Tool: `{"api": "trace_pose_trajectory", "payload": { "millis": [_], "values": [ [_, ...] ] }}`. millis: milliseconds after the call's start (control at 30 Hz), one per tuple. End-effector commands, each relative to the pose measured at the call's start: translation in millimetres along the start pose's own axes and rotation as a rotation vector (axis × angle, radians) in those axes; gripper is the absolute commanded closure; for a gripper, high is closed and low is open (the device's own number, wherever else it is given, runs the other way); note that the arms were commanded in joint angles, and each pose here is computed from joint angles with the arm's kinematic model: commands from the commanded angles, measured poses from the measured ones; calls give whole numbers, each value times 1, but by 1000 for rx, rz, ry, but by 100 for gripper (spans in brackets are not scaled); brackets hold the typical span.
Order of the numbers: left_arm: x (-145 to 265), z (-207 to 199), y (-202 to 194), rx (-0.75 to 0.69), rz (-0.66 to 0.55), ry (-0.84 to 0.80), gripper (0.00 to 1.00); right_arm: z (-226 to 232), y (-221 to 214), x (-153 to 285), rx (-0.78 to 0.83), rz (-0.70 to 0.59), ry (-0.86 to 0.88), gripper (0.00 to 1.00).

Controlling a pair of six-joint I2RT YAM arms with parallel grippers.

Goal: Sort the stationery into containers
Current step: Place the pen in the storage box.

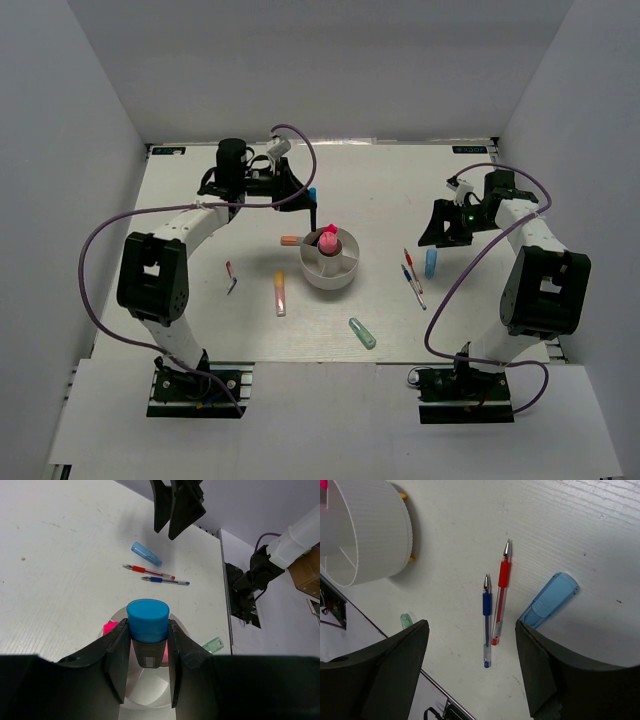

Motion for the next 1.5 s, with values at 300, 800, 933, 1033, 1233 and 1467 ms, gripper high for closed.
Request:
{"api": "trace_pose_trajectory", "payload": {
  "millis": [300, 800, 933, 1033, 1233, 1467],
  "values": [
    [-15, 16, -4, -53, 39, 17, 100, 4, 6, 4, 28, -18, 7, 25],
    [-24, 24, -40, -49, 143, 35, 57, 3, 7, 3, 24, -14, 8, 24],
    [-22, 22, -36, -63, 140, 57, 46, 3, 5, 3, 25, -11, 8, 24],
    [-9, 21, -20, -80, 101, 84, 42, 3, 3, 2, 21, -13, 10, 24],
    [15, 18, 19, -88, 21, 236, 40, 4, 2, 4, 26, -19, 4, 24],
    [61, 83, 3, -75, 218, 484, 46, 4, 2, 6, 51, -20, -7, 24]
  ]
}}
Point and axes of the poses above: each gripper's point midway between its finger pads, its own x axis back along the fingers, its own z axis along the line the jaws close on, y = z × x, the point moved 2 cm from there along x, back along the fingers, and after that the axes turned 15 degrees about x, right-handed, at the moved point
